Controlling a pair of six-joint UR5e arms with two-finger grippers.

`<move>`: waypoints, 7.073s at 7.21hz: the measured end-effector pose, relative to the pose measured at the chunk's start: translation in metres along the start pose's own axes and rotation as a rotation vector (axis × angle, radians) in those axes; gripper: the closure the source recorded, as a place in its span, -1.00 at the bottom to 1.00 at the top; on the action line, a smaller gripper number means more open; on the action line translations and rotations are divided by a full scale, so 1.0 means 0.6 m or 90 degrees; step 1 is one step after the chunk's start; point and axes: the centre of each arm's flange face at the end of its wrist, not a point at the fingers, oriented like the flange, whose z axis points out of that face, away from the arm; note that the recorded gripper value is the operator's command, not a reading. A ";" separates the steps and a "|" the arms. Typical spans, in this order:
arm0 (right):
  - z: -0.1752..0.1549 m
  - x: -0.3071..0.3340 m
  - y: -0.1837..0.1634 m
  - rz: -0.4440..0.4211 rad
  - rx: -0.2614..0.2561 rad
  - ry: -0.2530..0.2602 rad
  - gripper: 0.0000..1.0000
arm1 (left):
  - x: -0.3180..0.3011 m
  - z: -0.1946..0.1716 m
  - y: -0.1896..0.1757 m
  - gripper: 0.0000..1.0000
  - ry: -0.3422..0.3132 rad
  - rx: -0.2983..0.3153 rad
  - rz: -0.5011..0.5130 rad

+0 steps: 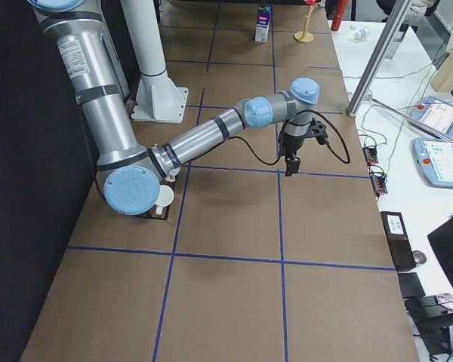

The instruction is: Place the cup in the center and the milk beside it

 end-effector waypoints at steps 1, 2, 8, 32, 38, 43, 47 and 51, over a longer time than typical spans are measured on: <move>0.003 0.003 0.003 0.002 -0.002 0.000 -1.00 | 0.003 0.009 0.000 -0.81 0.000 -0.006 0.003; 0.005 0.005 0.005 0.003 -0.004 0.001 -1.00 | 0.007 0.016 -0.001 -0.27 0.001 -0.009 0.008; 0.005 0.006 0.006 0.004 -0.004 0.001 -1.00 | 0.023 0.012 -0.008 0.40 0.001 -0.003 0.022; 0.005 0.009 0.006 0.013 -0.005 0.001 -1.00 | 1.047 0.012 -0.206 -1.00 0.018 -0.001 -0.099; 0.005 0.023 0.012 0.008 -0.007 -0.007 -1.00 | 0.849 -0.129 -0.118 -1.00 0.008 0.069 -0.014; 0.001 0.189 0.087 -0.025 -0.013 -0.008 -1.00 | 0.254 -0.164 -0.082 -1.00 -0.052 0.027 0.073; 0.018 0.334 0.207 0.028 -0.030 -0.015 -1.00 | -0.012 -0.123 0.072 -1.00 -0.066 0.003 -0.009; 0.026 0.352 0.231 0.047 -0.036 -0.021 -1.00 | -0.133 -0.063 0.206 -1.00 -0.049 0.037 -0.034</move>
